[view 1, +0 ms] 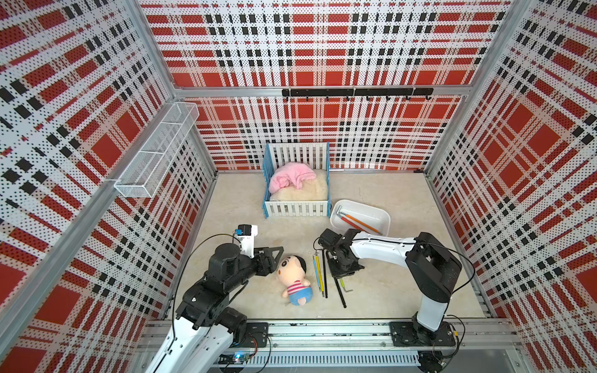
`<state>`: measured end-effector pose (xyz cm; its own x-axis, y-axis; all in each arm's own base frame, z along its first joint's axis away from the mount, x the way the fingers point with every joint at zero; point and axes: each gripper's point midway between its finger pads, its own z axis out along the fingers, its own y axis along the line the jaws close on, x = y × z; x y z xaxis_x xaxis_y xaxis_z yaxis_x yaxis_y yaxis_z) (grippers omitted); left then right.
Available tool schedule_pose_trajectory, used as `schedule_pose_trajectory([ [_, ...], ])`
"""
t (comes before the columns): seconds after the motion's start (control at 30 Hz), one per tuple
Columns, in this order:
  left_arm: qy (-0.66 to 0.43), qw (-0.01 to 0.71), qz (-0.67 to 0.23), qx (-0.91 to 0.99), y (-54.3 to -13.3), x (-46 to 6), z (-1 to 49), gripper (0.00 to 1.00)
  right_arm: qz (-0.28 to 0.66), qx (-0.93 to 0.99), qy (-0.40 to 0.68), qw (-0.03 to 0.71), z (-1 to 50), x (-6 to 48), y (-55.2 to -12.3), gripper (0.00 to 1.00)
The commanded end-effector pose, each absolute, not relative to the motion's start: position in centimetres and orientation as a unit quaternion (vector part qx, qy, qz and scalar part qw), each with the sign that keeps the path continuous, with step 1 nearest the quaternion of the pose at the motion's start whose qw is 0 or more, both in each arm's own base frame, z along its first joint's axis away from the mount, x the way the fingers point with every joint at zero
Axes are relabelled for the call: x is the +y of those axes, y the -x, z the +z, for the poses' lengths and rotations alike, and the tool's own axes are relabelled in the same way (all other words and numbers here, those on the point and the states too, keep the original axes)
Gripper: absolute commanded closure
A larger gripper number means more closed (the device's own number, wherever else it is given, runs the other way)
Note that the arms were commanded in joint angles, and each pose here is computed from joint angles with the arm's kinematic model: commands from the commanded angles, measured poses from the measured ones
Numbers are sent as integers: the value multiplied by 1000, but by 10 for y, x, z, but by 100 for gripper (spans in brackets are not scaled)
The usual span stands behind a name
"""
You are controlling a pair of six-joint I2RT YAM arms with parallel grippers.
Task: Put the hex key on the desktop into the storage box
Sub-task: Pick up the Allen key from the center of the board.
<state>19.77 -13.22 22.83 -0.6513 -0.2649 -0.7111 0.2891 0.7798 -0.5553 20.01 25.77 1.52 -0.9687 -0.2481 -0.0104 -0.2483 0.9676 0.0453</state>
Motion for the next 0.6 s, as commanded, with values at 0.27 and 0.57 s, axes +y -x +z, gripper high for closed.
schedule_pose_trajectory([
  [0.27,-8,420,-331,845,-197,-131,230,32,-20,994,109,-20,-1,238,-188,86],
  [0.57,-7,421,-331,845,-197,-131,231,32,-36,994,99,-10,1,235,-193,100],
])
